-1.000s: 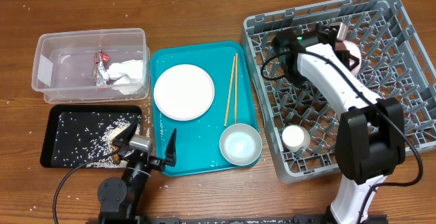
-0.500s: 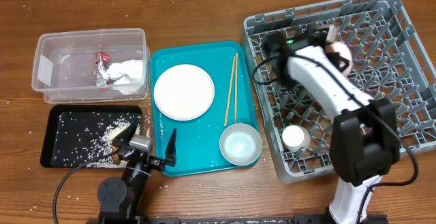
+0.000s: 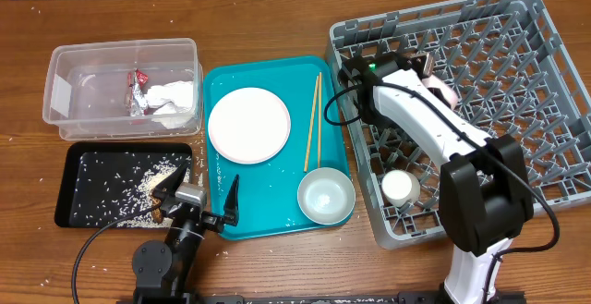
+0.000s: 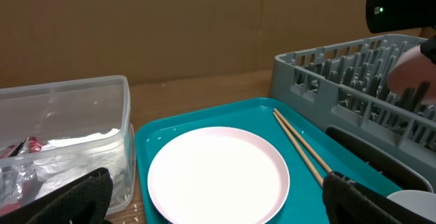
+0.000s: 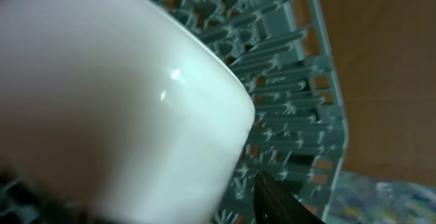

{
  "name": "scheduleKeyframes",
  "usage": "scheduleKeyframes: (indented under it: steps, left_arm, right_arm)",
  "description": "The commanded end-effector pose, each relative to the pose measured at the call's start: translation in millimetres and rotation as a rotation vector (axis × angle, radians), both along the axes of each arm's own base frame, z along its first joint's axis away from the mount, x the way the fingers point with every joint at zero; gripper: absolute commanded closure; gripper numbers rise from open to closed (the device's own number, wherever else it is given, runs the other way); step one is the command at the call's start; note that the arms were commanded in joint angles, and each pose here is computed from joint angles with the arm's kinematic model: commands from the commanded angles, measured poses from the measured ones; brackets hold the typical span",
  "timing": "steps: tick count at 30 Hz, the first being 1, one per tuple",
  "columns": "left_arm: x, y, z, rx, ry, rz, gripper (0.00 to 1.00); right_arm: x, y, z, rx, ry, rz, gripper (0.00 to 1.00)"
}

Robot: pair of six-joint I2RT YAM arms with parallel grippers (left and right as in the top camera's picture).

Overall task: Sort waste into correct bins and load items into the dishwasher
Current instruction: 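Grasp the white bowl rim with the right gripper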

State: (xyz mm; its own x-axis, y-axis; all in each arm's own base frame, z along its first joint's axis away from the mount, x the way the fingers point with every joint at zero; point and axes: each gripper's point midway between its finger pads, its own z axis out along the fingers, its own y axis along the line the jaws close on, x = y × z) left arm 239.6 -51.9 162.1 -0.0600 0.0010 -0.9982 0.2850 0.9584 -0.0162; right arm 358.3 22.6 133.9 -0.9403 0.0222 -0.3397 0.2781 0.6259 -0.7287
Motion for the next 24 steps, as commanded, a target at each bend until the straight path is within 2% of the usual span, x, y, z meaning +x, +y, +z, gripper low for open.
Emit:
scheduleKeyframes:
  steps: [1,2,5,8,14,18,21,22,24]
  left_arm:
    - [-0.3,0.3,0.6,-0.014,-0.006,0.000,0.00]
    - [-0.3,0.3,0.6,-0.014,-0.006,0.000,0.00]
    - [-0.3,0.3,0.6,-0.014,-0.006,0.000,0.00]
    - [-0.3,0.3,0.6,-0.014,-0.006,0.000,0.00]
    - [-0.3,0.3,0.6,-0.014,-0.006,0.000,0.00]
    - [-0.3,0.3,0.6,-0.014,-0.006,0.000,0.00]
    - [-0.3,0.3,0.6,-0.014,-0.006,0.000,0.00]
    - [-0.3,0.3,0.6,-0.014,-0.006,0.000,0.00]
    - [-0.3,0.3,0.6,-0.014,-0.006,0.000,0.00]
  right_arm:
    - [-3.9,52.8,-4.4,0.313,0.030,-0.010,0.56]
    - [-8.1,83.2,-6.8,0.466,0.100,0.047,0.55]
    - [-22.8,151.5,-10.1,0.771,0.262,0.236,0.46]
    - [-48.1,208.9,-11.7,0.968,0.450,0.523,0.43]
    - [-76.8,227.2,-45.5,0.893,0.626,0.836,0.40]
    - [-75.8,219.0,-73.0,0.826,0.669,0.969,0.40]
    - [-72.1,210.9,-82.2,0.775,0.677,1.001,0.50]
    - [-72.4,213.5,-83.8,0.789,0.674,1.010,0.58]
    - [-74.3,218.9,-85.5,0.823,0.670,1.020,0.61]
